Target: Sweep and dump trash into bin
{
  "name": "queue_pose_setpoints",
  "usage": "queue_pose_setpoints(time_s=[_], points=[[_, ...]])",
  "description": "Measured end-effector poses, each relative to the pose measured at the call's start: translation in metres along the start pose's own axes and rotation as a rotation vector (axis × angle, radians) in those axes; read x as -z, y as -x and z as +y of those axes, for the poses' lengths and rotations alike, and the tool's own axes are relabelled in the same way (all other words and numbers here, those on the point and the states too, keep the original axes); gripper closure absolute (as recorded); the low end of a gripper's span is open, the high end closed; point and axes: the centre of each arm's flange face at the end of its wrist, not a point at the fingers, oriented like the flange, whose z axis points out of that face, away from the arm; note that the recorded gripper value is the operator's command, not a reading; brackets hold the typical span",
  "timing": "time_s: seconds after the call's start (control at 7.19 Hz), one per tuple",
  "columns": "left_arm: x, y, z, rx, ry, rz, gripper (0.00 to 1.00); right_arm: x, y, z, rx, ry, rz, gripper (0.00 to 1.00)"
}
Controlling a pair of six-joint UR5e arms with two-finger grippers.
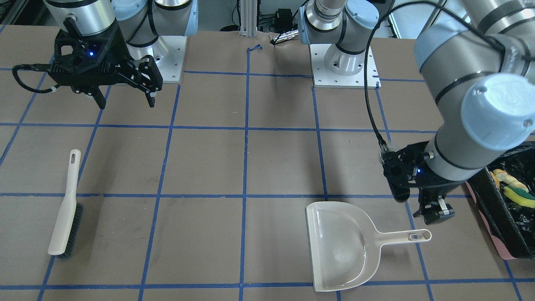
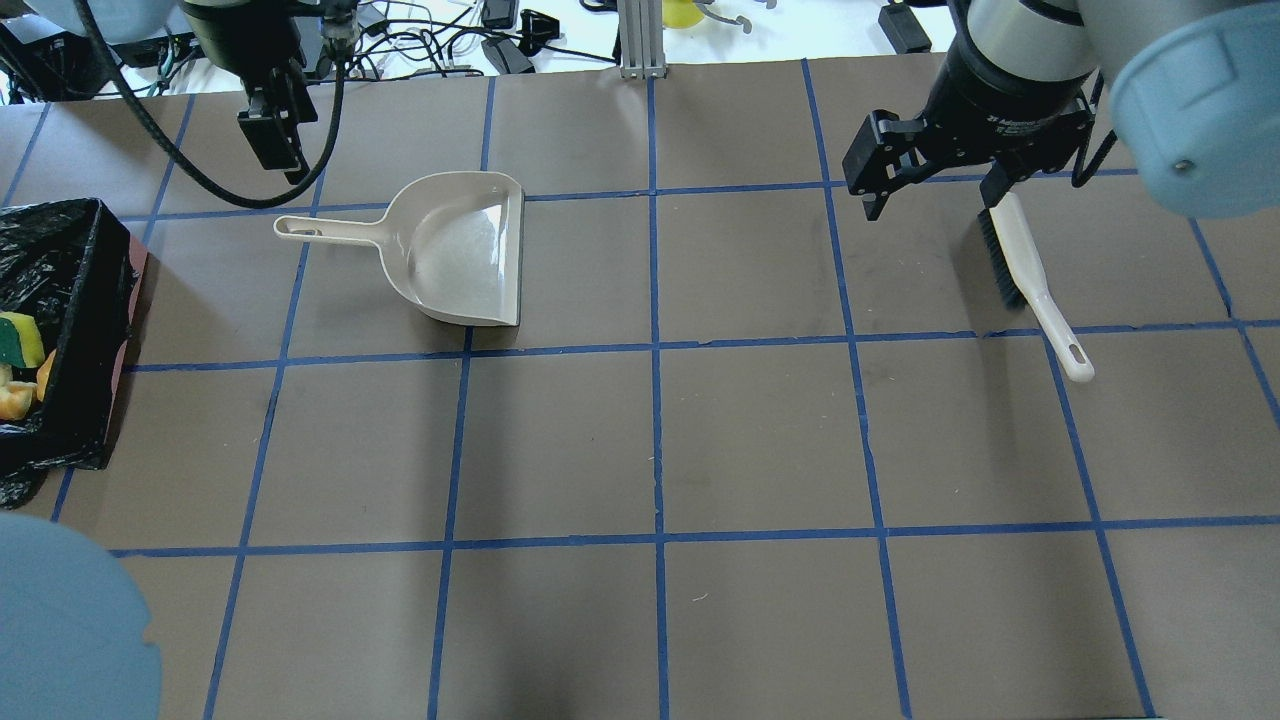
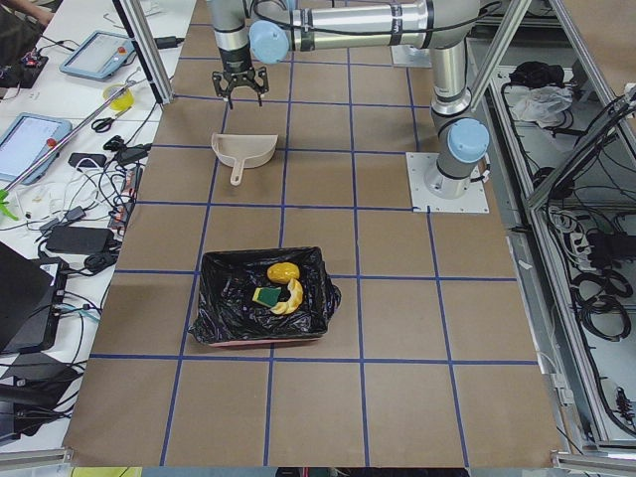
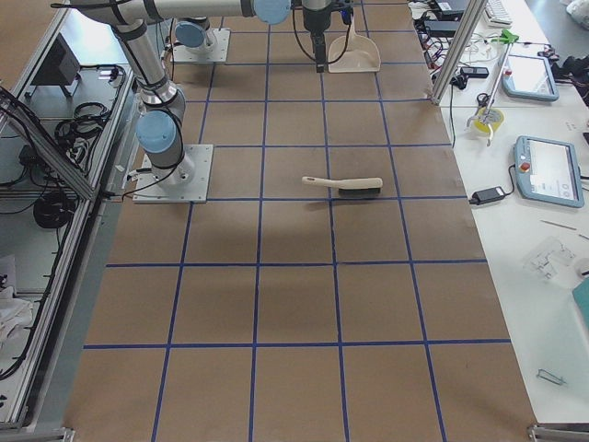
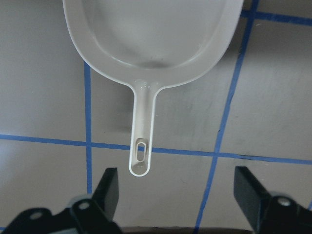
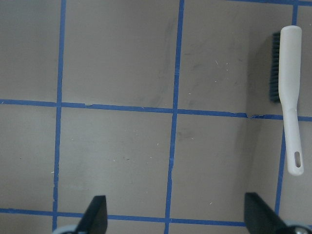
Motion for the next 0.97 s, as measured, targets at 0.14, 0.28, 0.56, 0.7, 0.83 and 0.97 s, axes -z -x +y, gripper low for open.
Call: queue_pose_setpoints(time_s=[0.14, 0.28, 0.56, 0.7, 0.83, 0.97], points=[[0.023, -0.018, -0.005, 0.04, -0.027, 0.008, 0.0, -0.001, 0.0, 0.0, 0.002, 0.001, -0.004, 0.0], [0.035, -0.029, -0.007, 0.073, -0.037, 0.004, 0.0, 0.0, 0.0, 0.0, 0.005, 0.001, -0.005, 0.0], [0.031, -0.034, -0.012, 0.128, -0.056, -0.006, 0.0, 0.001, 0.0, 0.001, 0.006, -0.001, 0.0, 0.0], [0.025, -0.04, -0.017, 0.168, -0.059, 0.002, 0.0, 0.001, 0.0, 0.001, 0.007, 0.0, 0.003, 0.0], [0.015, -0.043, -0.021, 0.226, -0.054, 0.019, 0.0, 0.002, 0.0, 0.002, 0.006, 0.001, 0.004, 0.0], [0.006, -0.042, -0.024, 0.34, -0.048, 0.036, 0.0, 0.002, -0.001, 0.002, 0.006, 0.002, 0.004, 0.0]])
